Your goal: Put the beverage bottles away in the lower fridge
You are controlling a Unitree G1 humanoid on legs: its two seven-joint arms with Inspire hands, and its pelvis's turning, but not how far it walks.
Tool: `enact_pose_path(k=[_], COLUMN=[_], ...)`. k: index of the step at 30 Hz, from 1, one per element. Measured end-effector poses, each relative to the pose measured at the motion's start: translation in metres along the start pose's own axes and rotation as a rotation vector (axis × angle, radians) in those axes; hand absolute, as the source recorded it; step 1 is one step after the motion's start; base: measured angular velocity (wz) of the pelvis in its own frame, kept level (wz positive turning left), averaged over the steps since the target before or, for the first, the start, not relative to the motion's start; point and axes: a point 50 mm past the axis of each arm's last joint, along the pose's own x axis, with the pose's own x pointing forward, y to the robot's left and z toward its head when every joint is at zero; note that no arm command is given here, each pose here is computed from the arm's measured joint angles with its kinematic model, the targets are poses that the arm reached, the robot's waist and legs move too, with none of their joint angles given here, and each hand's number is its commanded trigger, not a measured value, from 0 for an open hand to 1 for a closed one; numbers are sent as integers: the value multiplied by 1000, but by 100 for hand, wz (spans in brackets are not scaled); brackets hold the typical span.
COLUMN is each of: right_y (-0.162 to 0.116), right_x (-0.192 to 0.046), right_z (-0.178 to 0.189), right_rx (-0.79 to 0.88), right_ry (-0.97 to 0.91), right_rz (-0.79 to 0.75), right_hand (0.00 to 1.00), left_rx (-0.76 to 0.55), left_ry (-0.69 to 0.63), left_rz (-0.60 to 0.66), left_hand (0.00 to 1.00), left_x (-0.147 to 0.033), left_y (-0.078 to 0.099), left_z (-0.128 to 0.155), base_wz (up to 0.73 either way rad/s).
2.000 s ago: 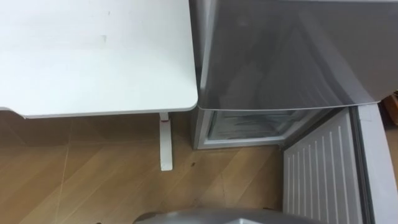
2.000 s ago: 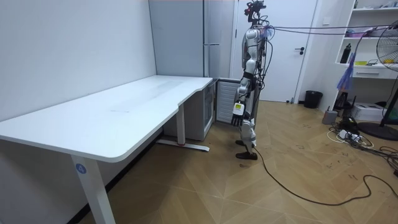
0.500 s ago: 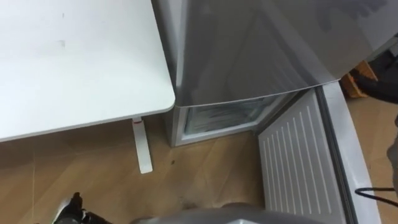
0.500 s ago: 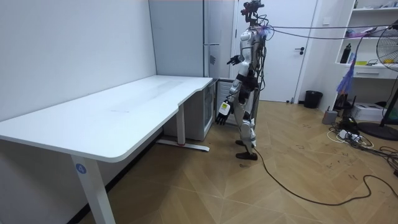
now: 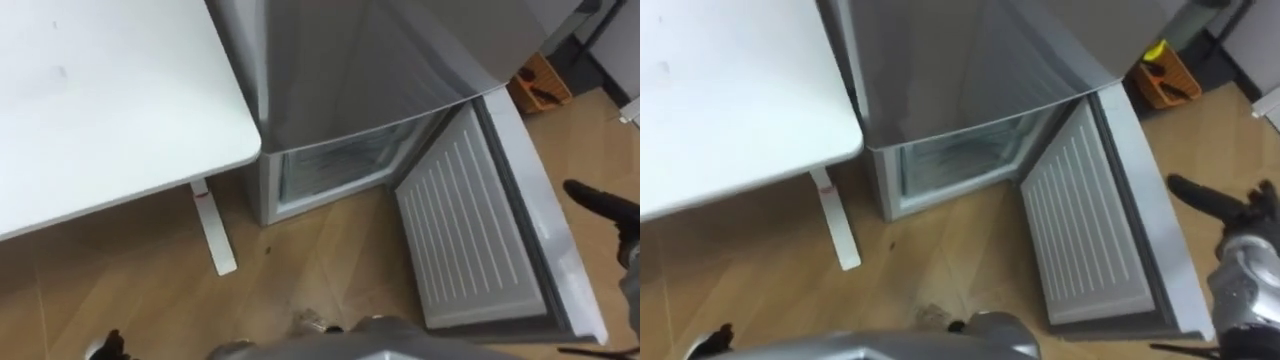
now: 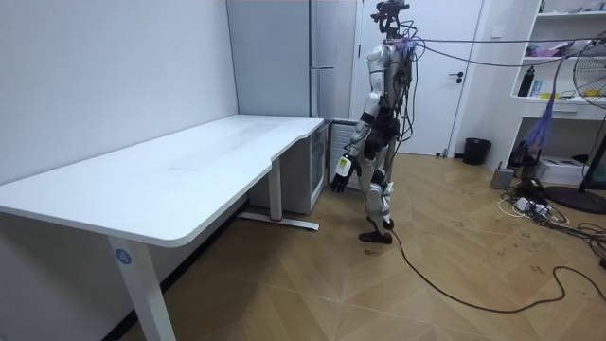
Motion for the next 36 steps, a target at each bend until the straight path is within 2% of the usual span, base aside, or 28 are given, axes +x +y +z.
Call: enact_pose_path(k=[9, 15, 26, 30, 36], right_y=[10, 19, 20, 34, 80], right_x=[1, -3, -6, -12, -25], right_z=[-14, -28, -45, -55, -59], right_rx=[72, 52, 300, 396, 515], right_ry=[82, 119, 138, 135, 144], right_rz=[42, 107, 145, 176, 318], right_hand=[0, 0, 0, 0, 0], left_rx=[-6, 30, 28, 63, 106], left_ry=[-31, -27, -24, -9, -7], left_rz=[4, -11, -15, -11, -67], left_hand=[0, 0, 0, 0, 0], left_x=[2, 1, 0, 0, -4], left_y=[3, -3, -8, -13, -34], left_z=[17, 14, 17, 18, 25], base_wz=[-17, -6, -2, -10, -3])
